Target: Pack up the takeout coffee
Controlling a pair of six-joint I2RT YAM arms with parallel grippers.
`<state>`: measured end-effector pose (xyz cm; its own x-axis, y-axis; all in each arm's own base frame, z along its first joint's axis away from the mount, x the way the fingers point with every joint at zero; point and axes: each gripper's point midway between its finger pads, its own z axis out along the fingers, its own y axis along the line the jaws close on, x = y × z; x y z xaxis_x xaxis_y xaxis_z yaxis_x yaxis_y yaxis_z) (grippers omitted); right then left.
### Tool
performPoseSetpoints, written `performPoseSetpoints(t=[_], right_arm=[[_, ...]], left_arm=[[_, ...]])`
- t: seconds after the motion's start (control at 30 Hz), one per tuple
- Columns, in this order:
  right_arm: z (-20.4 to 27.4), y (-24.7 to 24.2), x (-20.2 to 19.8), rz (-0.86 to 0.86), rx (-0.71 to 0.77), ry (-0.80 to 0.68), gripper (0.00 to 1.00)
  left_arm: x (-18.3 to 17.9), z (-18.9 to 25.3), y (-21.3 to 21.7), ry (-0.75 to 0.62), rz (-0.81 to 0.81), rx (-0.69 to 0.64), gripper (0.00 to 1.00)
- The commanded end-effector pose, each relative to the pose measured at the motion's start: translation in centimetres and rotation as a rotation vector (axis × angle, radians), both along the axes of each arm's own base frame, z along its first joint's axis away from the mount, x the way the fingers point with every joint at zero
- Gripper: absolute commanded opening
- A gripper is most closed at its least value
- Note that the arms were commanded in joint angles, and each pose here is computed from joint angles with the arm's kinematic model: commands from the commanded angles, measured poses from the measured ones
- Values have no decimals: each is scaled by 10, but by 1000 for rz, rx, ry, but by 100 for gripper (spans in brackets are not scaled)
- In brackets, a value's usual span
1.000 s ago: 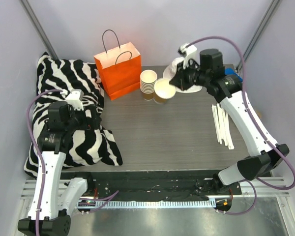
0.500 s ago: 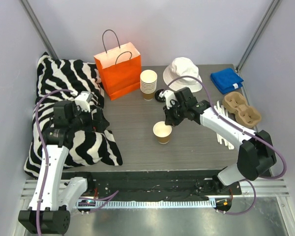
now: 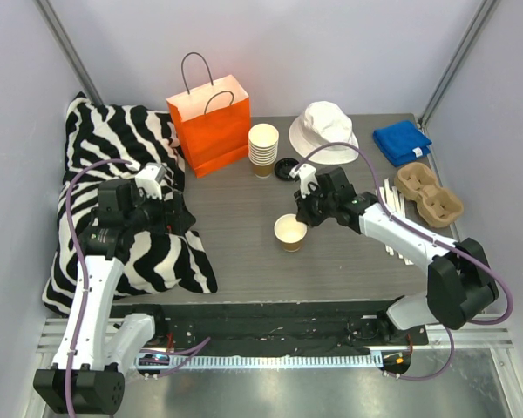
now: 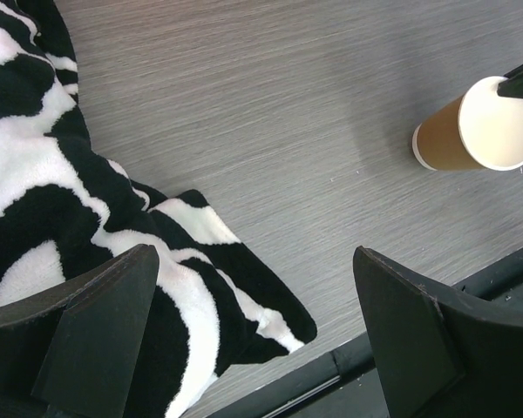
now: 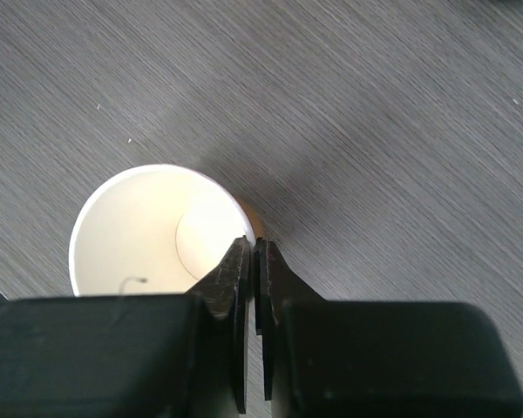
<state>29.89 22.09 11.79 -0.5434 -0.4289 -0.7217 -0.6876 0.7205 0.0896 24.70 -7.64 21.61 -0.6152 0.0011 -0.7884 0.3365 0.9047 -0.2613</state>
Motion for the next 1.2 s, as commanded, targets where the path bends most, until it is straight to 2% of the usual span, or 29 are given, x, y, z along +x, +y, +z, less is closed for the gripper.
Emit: performPoseSetpoints(t=[0.0, 0.13, 0.2, 0.27, 0.3, 0.37, 0.4, 0.47, 0.5, 0.57, 0.7, 0.87, 1.17], right_arm=[[16, 6, 5, -7, 56, -62, 14], [14, 5, 3, -12, 58, -54, 23], [16, 5, 2, -13, 62, -54, 34], [17, 3, 1, -18, 53, -49, 40], [25, 3, 3, -23, 60, -64, 47], [35, 0, 4, -40, 52, -67, 53], [56, 0, 12, -48, 75, -102, 61], [74, -5, 18, -75, 106, -105, 69], [98, -8, 29, -93, 148, -131, 73], [128, -8, 48, -131, 209, -150, 74], [143, -25, 97, -281, 239, -148, 72], [111, -32, 155, -460, 185, -100, 67], [38, -35, 205, -626, 102, -14, 65]], left_arm=[[8, 9, -2, -57, -12, -12, 100], [8, 8, -2, -51, -10, -12, 99], [8, 9, -2, -51, -11, -13, 100], [8, 8, -2, -49, -9, -13, 100], [8, 9, -3, -50, -10, -15, 100], [8, 10, -3, -54, -11, -14, 100], [7, 11, -3, -54, -12, -15, 100], [8, 13, -3, -58, -14, -18, 100], [8, 14, -3, -60, -12, -18, 100], [9, 17, -3, -63, -8, -21, 100], [13, 22, -3, -73, 4, -32, 100], [14, 27, -4, -70, 14, -49, 100], [16, 26, -2, -62, 16, -33, 100]])
